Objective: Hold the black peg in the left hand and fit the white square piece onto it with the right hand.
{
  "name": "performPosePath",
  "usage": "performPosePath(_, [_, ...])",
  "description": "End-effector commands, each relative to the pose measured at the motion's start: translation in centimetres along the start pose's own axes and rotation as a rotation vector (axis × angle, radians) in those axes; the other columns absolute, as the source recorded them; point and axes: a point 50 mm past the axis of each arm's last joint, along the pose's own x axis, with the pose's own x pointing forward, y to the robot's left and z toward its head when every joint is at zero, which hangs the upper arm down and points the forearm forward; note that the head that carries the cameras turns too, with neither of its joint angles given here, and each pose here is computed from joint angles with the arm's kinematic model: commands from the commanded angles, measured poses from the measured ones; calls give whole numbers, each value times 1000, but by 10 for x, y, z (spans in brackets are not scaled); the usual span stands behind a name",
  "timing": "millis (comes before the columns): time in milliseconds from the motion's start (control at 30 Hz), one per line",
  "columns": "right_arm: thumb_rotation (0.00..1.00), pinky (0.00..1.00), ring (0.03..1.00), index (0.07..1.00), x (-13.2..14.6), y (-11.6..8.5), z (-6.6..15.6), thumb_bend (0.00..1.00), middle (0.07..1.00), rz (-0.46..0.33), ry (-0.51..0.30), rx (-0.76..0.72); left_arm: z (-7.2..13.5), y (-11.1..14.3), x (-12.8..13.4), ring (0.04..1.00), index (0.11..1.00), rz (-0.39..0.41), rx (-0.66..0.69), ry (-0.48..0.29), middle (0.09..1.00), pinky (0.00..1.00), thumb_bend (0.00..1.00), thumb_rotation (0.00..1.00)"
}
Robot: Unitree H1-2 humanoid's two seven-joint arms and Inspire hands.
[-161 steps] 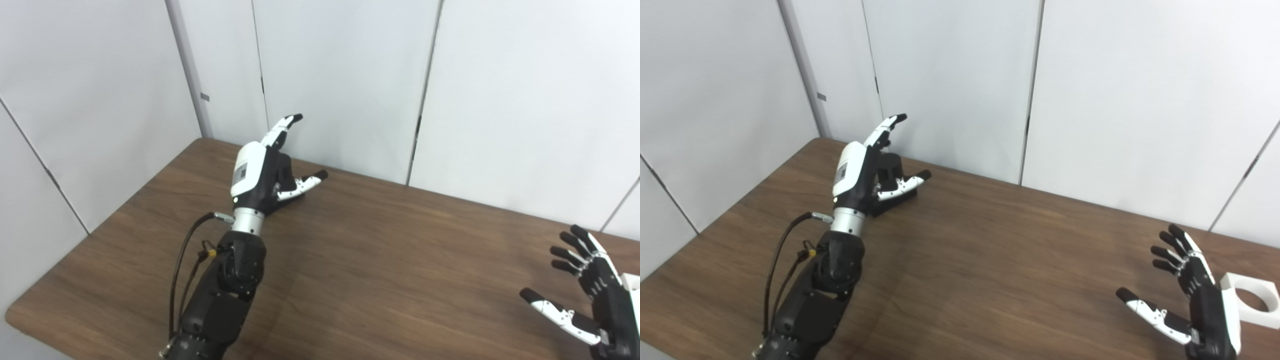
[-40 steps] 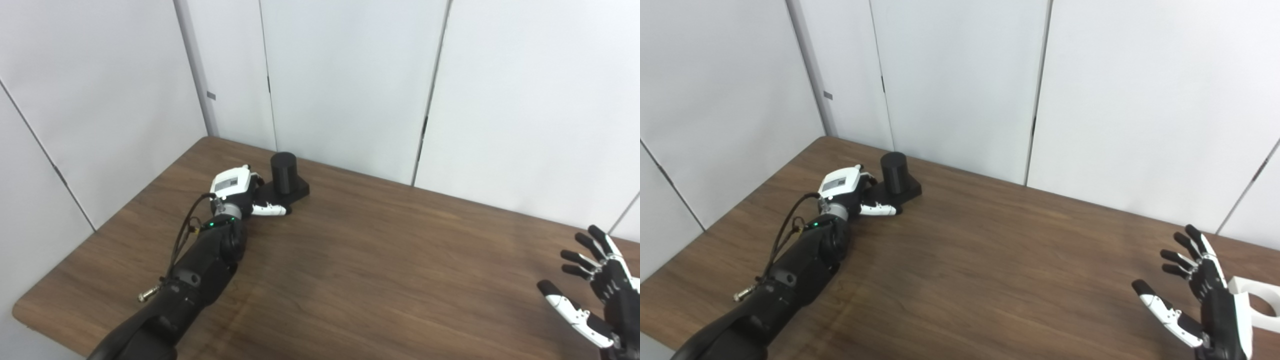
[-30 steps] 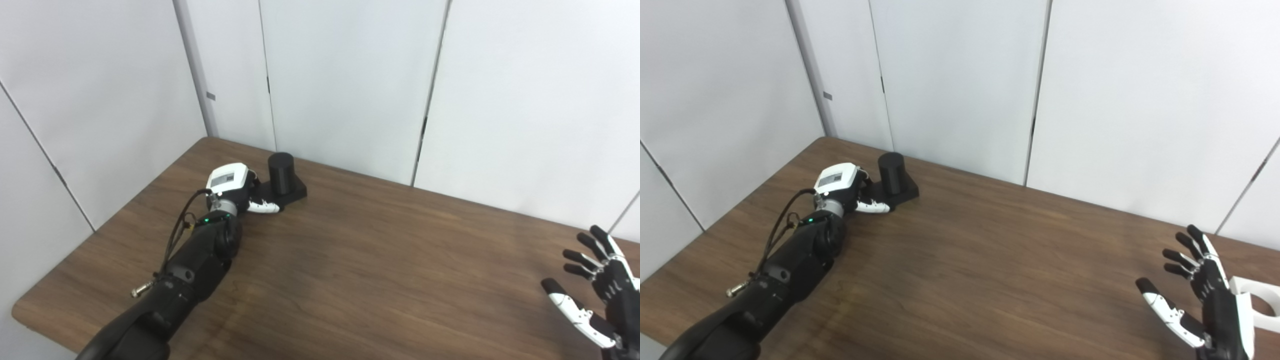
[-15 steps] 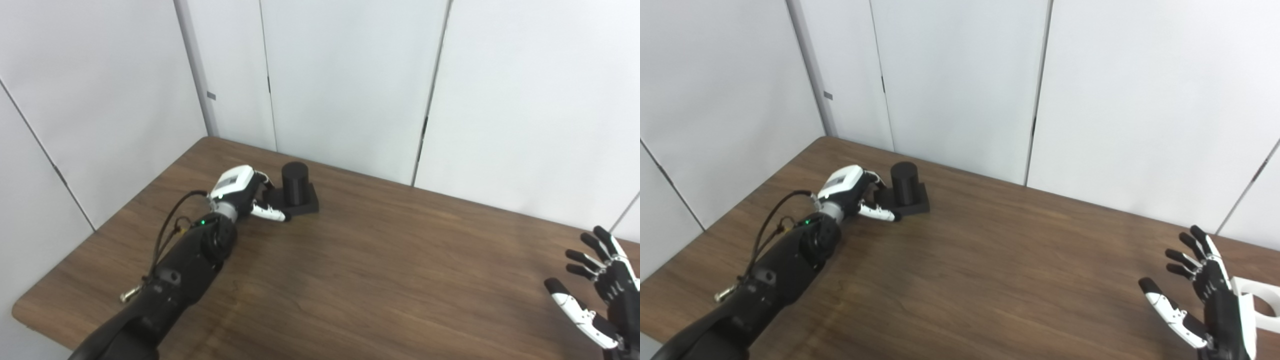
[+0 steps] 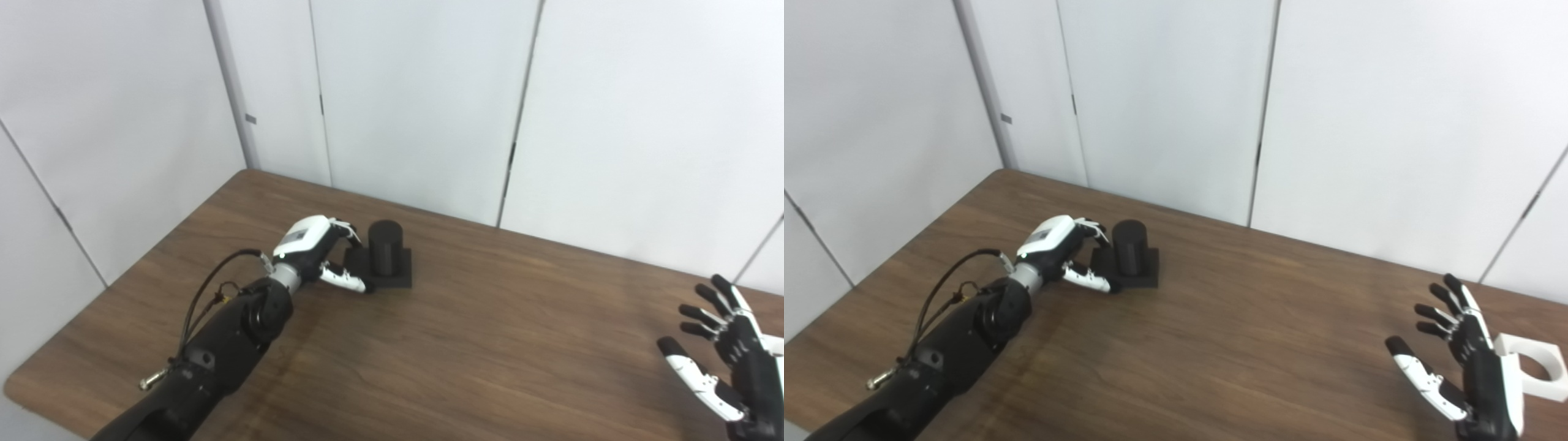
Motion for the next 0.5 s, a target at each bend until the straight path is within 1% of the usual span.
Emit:
performPosePath(0, [453,668,744,906,13,-2,14,588,862,-24,-98,-1,10,-17,-2,943,487,-48,48,-79,866,804,524,69])
performPosePath(133, [438,643,728,896,14,1,12,599,851,-25,-110,0,27,-33,-3,960,488,-116,50,-153,883,846,524,73])
performPosePath(233, [442,639,730,893,13,4,11,612,854,-22,-103,10,43,-43,-3,963,490,-167,90,-232,891,829,523,75])
performPosePath(267, [457,636,730,892,13,4,10,630,855,-20,-104,15,49,-46,-3,967,491,-182,96,-257,896,836,523,76])
performPosePath(333, [448,637,730,895,12,6,10,627,858,-19,-108,15,60,-51,-2,973,492,-208,105,-308,903,853,523,76])
performPosePath(467, [459,643,730,901,11,7,11,628,864,-17,-107,8,73,-61,-1,966,491,-240,96,-358,900,832,523,73])
